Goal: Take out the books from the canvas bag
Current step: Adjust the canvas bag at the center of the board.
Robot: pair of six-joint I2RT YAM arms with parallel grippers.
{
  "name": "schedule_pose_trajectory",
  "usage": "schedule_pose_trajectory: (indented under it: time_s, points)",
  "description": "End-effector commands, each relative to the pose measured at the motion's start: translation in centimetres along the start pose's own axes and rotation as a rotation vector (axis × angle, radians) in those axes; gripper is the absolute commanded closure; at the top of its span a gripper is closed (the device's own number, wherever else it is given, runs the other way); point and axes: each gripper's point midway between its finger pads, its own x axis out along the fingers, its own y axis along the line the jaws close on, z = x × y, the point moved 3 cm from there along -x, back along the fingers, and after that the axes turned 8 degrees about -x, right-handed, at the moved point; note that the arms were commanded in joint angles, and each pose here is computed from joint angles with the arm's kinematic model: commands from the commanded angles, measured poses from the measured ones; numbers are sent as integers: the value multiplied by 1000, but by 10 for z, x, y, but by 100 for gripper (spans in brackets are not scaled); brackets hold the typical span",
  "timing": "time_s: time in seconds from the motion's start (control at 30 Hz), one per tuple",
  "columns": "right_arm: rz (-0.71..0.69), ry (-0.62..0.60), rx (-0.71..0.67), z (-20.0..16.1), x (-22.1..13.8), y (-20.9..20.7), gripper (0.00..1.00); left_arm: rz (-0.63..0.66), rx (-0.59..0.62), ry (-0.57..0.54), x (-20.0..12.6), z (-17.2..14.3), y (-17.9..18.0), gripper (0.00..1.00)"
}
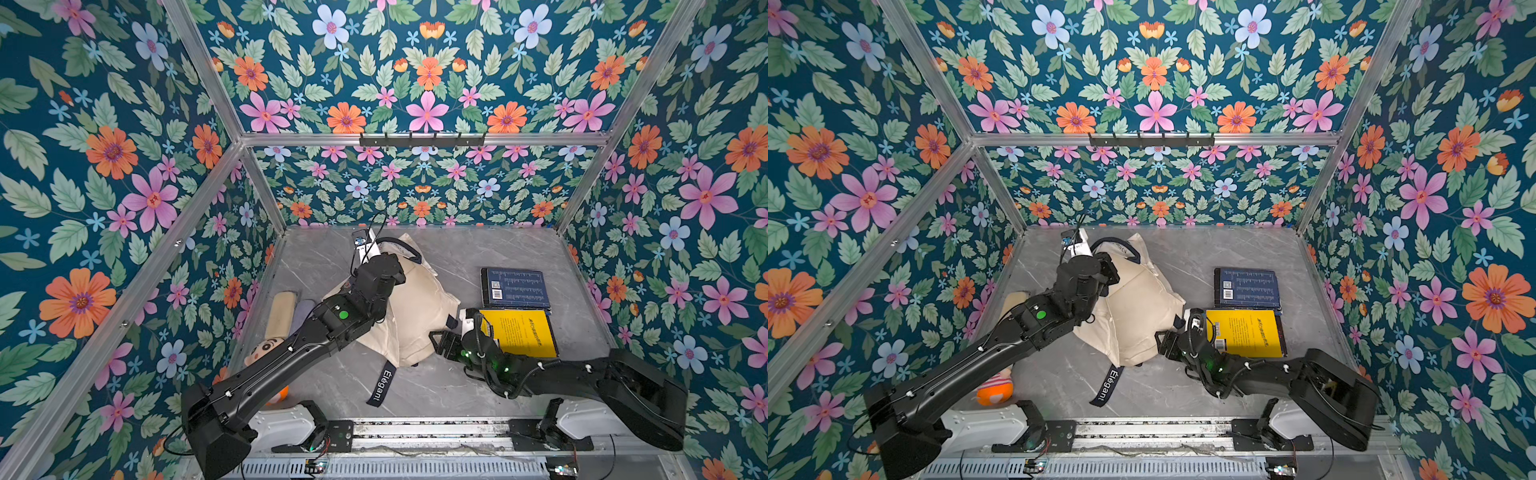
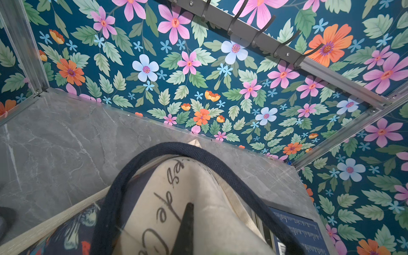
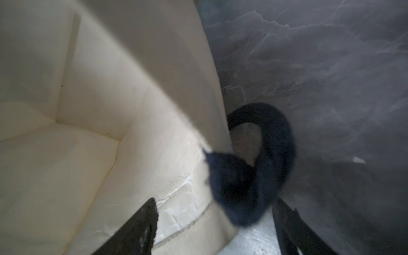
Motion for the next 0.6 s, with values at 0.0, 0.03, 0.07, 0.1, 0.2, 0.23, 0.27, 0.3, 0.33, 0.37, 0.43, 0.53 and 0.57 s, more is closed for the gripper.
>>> schedule_pose_trajectory:
  time_s: [0.0, 0.03, 0.07, 0.1, 0.2, 0.23, 0.27, 0.3, 0.33, 0.37, 0.43, 0.53, 0.57]
  points:
    - [131, -73, 3, 16, 11, 30, 29, -27, -49, -12, 0, 6, -7, 100]
    - [139, -67, -6, 16, 16, 33, 33, -29, -50, -10, 0, 5, -8, 100]
    - [131, -63, -10, 15, 20, 34, 37, -27, -53, -10, 0, 5, -7, 100]
    - [134, -56, -14, 14, 24, 36, 41, -27, -55, -10, 0, 5, -7, 100]
    - [135, -52, -21, 14, 29, 38, 53, -28, -58, -12, -1, 5, -7, 100]
    - [129, -55, -22, 14, 31, 37, 58, -30, -59, -12, -1, 6, -7, 100]
    - [114, -58, -23, 14, 31, 34, 66, -30, -60, -12, -1, 5, -6, 100]
    - [104, -66, -22, 15, 31, 32, 70, -31, -62, -11, -1, 5, -6, 100]
    - [100, -69, -24, 14, 31, 31, 73, -32, -64, -11, -1, 4, -6, 100]
    - [94, -74, -24, 15, 31, 30, 75, -35, -64, -10, -1, 4, -6, 100]
    - [87, -75, -27, 15, 32, 28, 82, -37, -69, -12, -1, 4, -6, 100]
    - [92, -77, -26, 14, 32, 28, 91, -33, -66, -14, -1, 5, -5, 100]
    - [94, -79, -25, 14, 33, 27, 95, -32, -66, -16, -2, 5, -5, 100]
